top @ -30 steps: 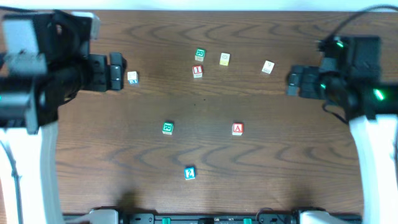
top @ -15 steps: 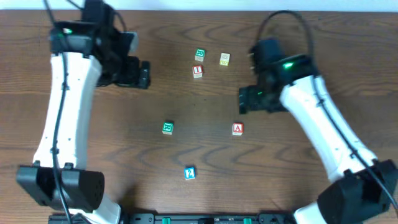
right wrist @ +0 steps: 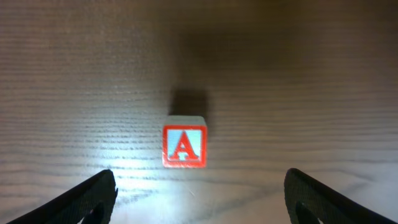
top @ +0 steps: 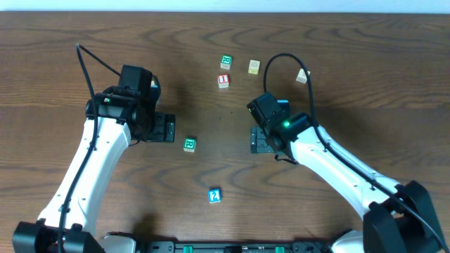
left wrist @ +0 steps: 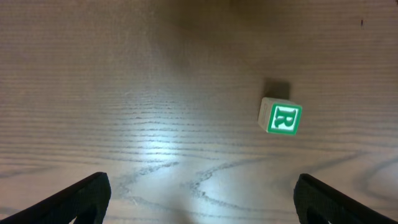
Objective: Spell out Ai2
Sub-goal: 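Move right gripper to the red 'A' block and grasp it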
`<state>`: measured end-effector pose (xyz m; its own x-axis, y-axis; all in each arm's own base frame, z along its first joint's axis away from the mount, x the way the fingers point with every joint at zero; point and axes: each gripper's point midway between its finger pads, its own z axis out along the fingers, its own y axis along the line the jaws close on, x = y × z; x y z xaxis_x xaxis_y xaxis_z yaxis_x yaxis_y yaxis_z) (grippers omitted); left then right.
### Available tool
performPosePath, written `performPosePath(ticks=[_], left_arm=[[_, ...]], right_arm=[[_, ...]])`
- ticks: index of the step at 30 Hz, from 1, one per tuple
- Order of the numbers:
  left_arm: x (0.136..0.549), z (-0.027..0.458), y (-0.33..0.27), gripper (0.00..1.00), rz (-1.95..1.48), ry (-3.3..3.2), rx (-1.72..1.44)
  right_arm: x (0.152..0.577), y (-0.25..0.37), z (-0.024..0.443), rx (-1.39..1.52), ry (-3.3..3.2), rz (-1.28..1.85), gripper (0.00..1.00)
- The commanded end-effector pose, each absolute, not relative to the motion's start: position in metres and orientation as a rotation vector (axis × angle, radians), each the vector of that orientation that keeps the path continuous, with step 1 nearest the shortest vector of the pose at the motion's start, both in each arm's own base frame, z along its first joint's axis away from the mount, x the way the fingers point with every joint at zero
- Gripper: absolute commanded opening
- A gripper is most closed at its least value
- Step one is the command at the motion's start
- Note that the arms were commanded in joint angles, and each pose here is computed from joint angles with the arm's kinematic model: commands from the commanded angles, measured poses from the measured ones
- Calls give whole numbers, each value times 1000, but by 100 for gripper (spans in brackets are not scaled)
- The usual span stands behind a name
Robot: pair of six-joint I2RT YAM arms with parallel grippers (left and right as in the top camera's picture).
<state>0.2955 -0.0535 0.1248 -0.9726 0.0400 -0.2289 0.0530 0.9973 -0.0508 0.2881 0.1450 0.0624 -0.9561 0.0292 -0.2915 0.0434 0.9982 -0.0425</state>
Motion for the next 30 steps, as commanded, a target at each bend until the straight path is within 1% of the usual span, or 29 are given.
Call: performPosePath(ticks=[1,3,4,7,11,14,18,21,22,26,30], left_arm=[[298,127,-52,95,-75,2894,30],[298,127,-52,95,-76,2894,30],[298,127,-52,95,-75,2894,30],[298,127,-52,95,-75,2894,30],[298,127,-52,95,-76,2894,30],[298,127,-52,96,-76,2893,30],[298,127,-52,95,-76,2893,30],[298,127,-52,95,-76,2893,30],[298,127,-52,95,-76,2894,30],[298,127,-52,96,-75,2894,30],[298,127,-52,95,-75,2895,30]], right_arm=[[284,143,59,177,2852,-45,86],[279,138,56,246,2867,-66,85],[278,135,54,276,2864,-75,83],[278,135,48,299,2862,-51,80],[275,140,36,342,2860,12,79],[277,150,29,288,2860,92,76],[282,153,24,194,2846,99,73],[280,152,19,187,2863,86,68],[280,152,16,169,2870,78,65],[280,150,4,114,2890,38,49],[286,152,0,72,2879,38,36]])
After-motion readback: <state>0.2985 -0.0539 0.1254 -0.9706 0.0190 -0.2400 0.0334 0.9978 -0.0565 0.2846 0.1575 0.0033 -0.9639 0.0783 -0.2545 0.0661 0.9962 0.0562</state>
